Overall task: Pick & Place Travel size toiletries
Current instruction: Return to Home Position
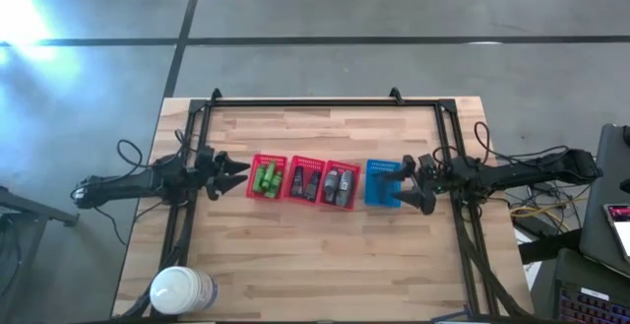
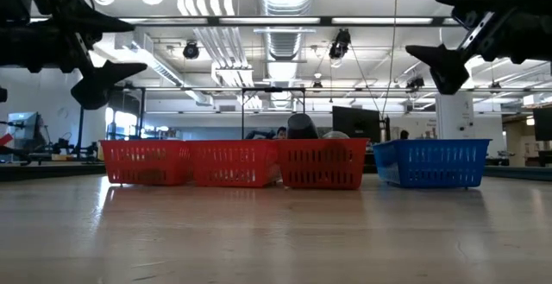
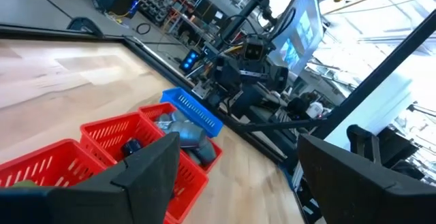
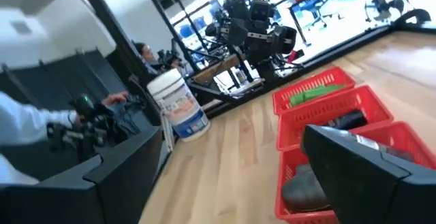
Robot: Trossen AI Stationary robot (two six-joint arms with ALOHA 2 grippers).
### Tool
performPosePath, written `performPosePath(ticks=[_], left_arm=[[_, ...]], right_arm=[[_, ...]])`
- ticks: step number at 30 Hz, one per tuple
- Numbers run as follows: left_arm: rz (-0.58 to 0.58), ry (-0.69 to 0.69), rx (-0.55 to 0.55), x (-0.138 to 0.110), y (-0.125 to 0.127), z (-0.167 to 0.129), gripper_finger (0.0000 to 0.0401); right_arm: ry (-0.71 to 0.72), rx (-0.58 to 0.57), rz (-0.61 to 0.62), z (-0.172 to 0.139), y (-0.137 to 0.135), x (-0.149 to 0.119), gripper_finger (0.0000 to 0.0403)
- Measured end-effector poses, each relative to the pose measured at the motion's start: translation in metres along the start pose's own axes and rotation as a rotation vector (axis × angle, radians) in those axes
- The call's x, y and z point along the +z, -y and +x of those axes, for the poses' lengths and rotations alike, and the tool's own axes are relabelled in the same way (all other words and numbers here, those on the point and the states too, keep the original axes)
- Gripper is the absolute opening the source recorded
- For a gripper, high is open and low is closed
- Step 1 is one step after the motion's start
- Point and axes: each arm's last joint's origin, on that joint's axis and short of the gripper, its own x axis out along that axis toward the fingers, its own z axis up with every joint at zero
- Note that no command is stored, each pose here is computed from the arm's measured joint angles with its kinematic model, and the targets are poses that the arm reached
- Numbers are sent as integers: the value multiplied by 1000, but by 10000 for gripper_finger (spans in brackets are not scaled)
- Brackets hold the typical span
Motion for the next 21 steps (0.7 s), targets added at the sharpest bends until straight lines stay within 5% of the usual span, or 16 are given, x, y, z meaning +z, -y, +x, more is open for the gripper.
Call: performPosePath(ticks=[13, 21], left_arm=[[0, -19, 0, -2, -1, 0, 300], [-1, -41, -26, -4, 2, 0, 300]], right_arm=[[-23, 38, -231, 0, -1, -1, 325], [-24, 35, -218, 0, -1, -1, 340]])
